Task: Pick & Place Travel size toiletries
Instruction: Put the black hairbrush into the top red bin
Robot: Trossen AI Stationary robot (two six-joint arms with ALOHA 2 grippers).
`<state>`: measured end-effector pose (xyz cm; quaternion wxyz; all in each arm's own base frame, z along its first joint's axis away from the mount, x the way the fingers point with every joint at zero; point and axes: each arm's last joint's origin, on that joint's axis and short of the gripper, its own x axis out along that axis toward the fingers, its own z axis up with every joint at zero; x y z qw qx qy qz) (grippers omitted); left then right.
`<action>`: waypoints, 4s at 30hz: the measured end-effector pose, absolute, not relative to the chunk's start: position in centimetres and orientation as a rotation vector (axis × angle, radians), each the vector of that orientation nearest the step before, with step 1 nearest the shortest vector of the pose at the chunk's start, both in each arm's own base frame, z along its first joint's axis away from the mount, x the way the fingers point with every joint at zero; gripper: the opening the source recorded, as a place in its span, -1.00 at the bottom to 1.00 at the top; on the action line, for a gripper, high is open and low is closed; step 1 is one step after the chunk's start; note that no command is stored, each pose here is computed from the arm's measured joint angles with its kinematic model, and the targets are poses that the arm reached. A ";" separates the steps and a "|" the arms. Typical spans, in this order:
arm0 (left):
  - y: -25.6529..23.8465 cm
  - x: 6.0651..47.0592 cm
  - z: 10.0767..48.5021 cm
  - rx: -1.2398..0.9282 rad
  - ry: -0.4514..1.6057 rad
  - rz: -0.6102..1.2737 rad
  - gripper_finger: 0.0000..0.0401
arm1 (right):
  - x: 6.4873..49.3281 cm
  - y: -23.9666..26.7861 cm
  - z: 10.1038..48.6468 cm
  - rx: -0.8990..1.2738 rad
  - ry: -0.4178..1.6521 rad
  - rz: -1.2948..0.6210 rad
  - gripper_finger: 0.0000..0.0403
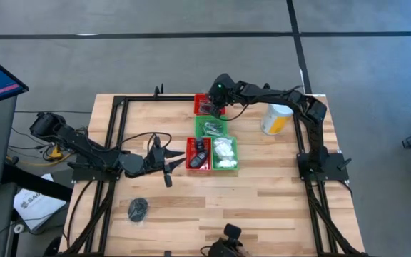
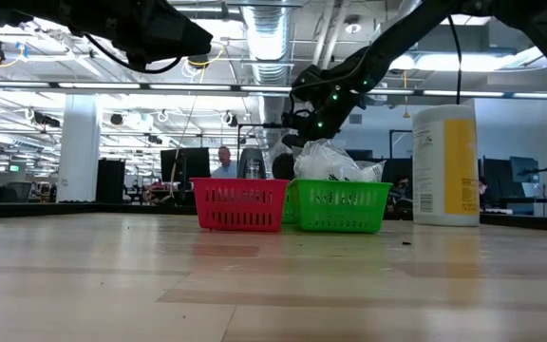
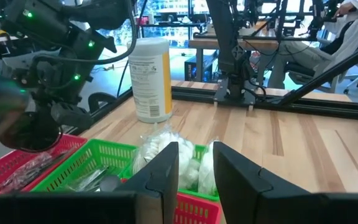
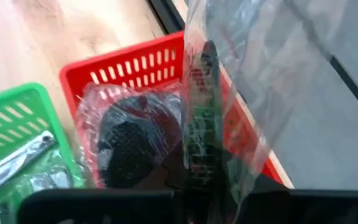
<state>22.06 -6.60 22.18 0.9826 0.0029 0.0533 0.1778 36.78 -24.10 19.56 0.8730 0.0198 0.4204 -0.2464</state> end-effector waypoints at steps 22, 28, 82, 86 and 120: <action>-6.6 22.1 22.2 0.006 0.107 0.358 -0.54 | 37.1 -24.0 19.7 0.033 0.852 -0.515 -0.26; -6.6 22.1 22.2 0.006 0.107 0.358 -0.54 | 37.1 -24.0 19.7 0.032 0.856 -0.514 -0.10; -10.0 14.1 17.0 -0.623 0.989 0.172 -0.54 | 40.7 -5.8 22.7 -0.023 0.941 0.036 -0.08; -10.1 13.1 16.5 -0.667 1.096 0.212 -0.54 | 40.7 -5.8 22.7 -0.017 0.942 0.032 -0.08; -11.6 10.1 14.5 -0.780 1.451 0.444 -0.50 | 40.8 -5.4 22.6 -0.034 0.944 0.048 -0.08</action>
